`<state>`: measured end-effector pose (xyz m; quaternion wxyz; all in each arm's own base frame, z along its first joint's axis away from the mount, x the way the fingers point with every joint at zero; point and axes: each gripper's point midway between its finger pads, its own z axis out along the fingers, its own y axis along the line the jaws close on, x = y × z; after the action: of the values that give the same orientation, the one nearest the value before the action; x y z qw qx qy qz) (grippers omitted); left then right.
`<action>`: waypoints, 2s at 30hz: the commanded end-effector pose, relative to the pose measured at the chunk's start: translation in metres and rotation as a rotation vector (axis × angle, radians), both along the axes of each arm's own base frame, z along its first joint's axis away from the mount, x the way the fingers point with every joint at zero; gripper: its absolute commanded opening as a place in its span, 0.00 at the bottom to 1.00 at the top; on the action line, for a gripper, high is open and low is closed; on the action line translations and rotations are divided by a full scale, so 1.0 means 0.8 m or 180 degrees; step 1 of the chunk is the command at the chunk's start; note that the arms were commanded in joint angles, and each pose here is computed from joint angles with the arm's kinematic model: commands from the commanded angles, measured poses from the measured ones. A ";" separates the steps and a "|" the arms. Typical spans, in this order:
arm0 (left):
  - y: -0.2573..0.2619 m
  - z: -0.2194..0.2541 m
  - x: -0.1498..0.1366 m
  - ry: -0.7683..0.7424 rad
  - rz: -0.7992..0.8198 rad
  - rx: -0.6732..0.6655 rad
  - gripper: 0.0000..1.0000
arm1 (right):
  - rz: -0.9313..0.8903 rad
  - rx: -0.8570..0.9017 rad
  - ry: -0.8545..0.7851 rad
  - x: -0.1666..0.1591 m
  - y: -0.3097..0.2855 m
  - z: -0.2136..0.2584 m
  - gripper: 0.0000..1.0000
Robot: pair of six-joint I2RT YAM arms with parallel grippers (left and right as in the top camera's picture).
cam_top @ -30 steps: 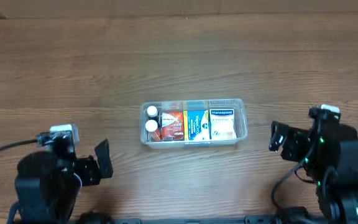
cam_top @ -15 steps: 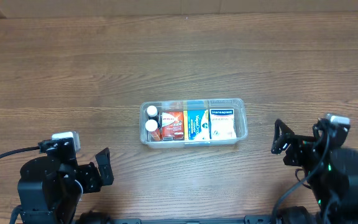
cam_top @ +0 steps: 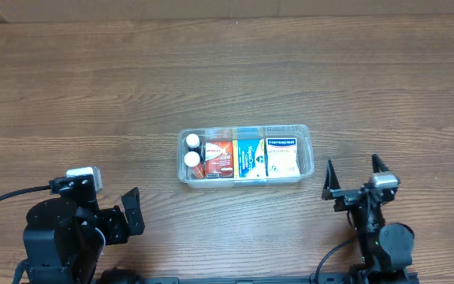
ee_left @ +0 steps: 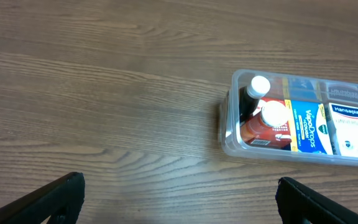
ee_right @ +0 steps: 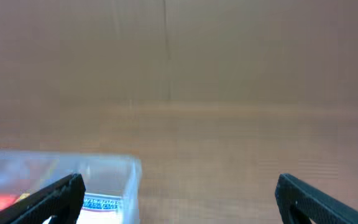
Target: Pack container
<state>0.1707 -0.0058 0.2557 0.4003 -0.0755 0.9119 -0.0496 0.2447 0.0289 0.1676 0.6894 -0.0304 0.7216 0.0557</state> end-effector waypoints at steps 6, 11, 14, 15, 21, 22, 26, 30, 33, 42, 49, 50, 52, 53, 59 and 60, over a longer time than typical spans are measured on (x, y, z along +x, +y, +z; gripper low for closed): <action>-0.003 0.000 -0.002 -0.0007 -0.0002 -0.0058 1.00 | 0.0037 -0.0048 -0.0067 0.000 0.003 0.003 1.00; -0.003 -0.001 -0.002 0.0005 -0.0002 -0.0058 1.00 | 0.0037 -0.0048 -0.0067 0.000 0.003 0.003 1.00; -0.003 -0.001 -0.003 0.0012 -0.0002 -0.0058 1.00 | 0.0038 -0.0048 -0.0067 0.000 0.003 0.003 1.00; -0.003 -0.001 -0.003 0.0012 -0.0002 -0.0058 1.00 | 0.0037 -0.0048 -0.0067 0.000 0.003 0.003 1.00; 0.017 -0.025 0.002 -0.0239 0.0012 0.0370 1.00 | 0.0037 -0.0048 -0.0067 0.000 0.003 0.003 1.00; 0.017 -0.037 0.007 -0.0385 0.0022 0.0371 1.00 | 0.0037 -0.0048 -0.0067 0.000 0.003 0.003 1.00; 0.016 -0.088 0.051 -0.1225 0.0072 0.0345 1.00 | 0.0037 -0.0048 -0.0067 0.000 0.003 0.003 1.00; 0.019 -0.072 0.085 -0.2330 0.0177 0.0332 1.00 | 0.0037 -0.0047 -0.0067 0.000 0.003 0.003 1.00; 0.024 -0.089 0.094 -0.2473 0.0248 0.0348 1.00 | 0.0037 -0.0048 -0.0067 0.000 0.003 0.003 1.00; 0.018 -0.123 0.094 -0.2126 0.0171 0.0268 1.00 | 0.0037 -0.0048 -0.0067 0.000 0.003 0.003 1.00; 0.018 -0.123 0.094 -0.2125 0.0171 0.0268 1.00 | 0.0037 -0.0048 -0.0067 0.000 0.003 0.003 1.00; 0.018 -0.123 0.094 -0.2126 0.0171 0.0268 1.00 | 0.0037 -0.0048 -0.0067 0.000 0.003 0.003 1.00; 0.018 -0.123 0.094 -0.2125 0.0171 0.0268 1.00 | 0.0037 -0.0048 -0.0067 0.000 0.003 0.003 1.00; 0.018 -0.123 0.094 -0.2126 0.0171 0.0268 1.00 | 0.0037 -0.0048 -0.0067 0.000 0.003 0.003 1.00; 0.018 -0.123 0.094 -0.2125 0.0171 0.0268 1.00 | 0.0037 -0.0048 -0.0067 0.000 0.003 0.003 1.00; 0.018 -0.123 0.094 -0.2125 0.0171 0.0268 1.00 | 0.0037 -0.0048 -0.0067 0.000 0.003 0.003 1.00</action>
<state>0.2463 0.0076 0.1558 0.6774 -0.0605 0.7328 -0.0224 0.2446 0.0290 0.1713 0.6952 -0.0352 0.7161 0.0515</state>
